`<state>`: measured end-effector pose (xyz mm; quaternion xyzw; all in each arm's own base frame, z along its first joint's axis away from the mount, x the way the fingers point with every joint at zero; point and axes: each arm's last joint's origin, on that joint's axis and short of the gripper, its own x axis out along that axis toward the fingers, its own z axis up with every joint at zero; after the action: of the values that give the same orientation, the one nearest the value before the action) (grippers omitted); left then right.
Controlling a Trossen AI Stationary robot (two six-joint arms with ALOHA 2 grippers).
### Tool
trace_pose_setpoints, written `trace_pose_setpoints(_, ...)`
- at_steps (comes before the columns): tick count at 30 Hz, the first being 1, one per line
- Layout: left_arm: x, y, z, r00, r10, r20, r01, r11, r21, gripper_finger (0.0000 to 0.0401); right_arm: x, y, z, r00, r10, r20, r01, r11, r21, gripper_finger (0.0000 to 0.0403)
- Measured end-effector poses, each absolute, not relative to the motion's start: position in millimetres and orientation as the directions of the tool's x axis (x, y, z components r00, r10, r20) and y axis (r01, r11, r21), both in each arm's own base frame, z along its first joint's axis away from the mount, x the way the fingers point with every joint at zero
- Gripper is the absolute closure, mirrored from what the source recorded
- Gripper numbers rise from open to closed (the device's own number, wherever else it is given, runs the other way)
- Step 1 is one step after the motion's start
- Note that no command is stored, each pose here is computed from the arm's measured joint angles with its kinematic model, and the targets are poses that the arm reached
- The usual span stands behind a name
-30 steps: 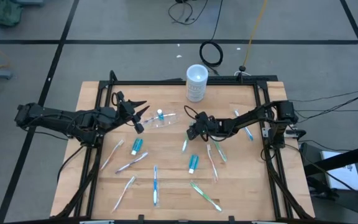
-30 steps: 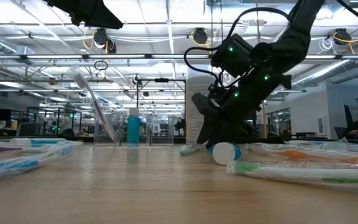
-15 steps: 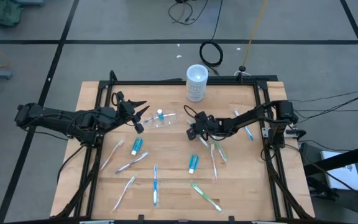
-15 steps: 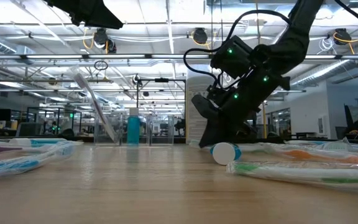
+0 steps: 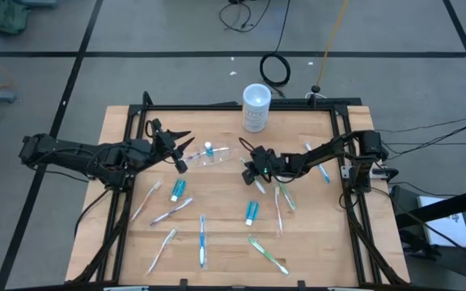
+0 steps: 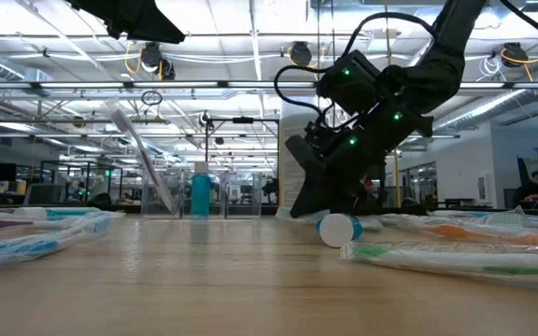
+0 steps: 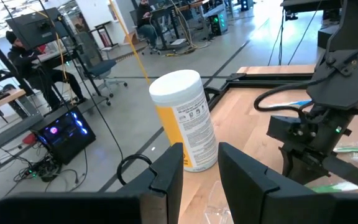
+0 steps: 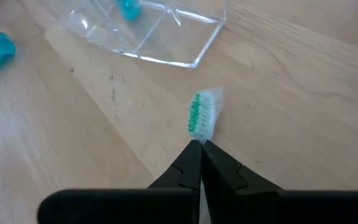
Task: Pick & Place toothbrushing station
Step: Put the top left green toothbrush into the transparent organizer
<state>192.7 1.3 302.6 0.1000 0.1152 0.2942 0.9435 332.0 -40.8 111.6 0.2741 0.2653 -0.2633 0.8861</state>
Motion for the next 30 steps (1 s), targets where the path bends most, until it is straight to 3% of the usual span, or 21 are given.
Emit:
trace_pose_setpoints(20,192.6,1.4,302.7,0.8,0.579,-0.158,-0.52,0.8,0.299,0.0295,321.4,-29.8,181.7,0.833,-0.32,-0.45,0.451,0.865,0.22,0.0403)
trace_pose_setpoints(30,192.7,1.4,302.9,0.8,0.579,-0.156,-0.521,0.801,0.296,0.0295,329.1,-29.9,225.7,0.936,-0.347,-0.059,0.35,0.936,0.047,0.0403)
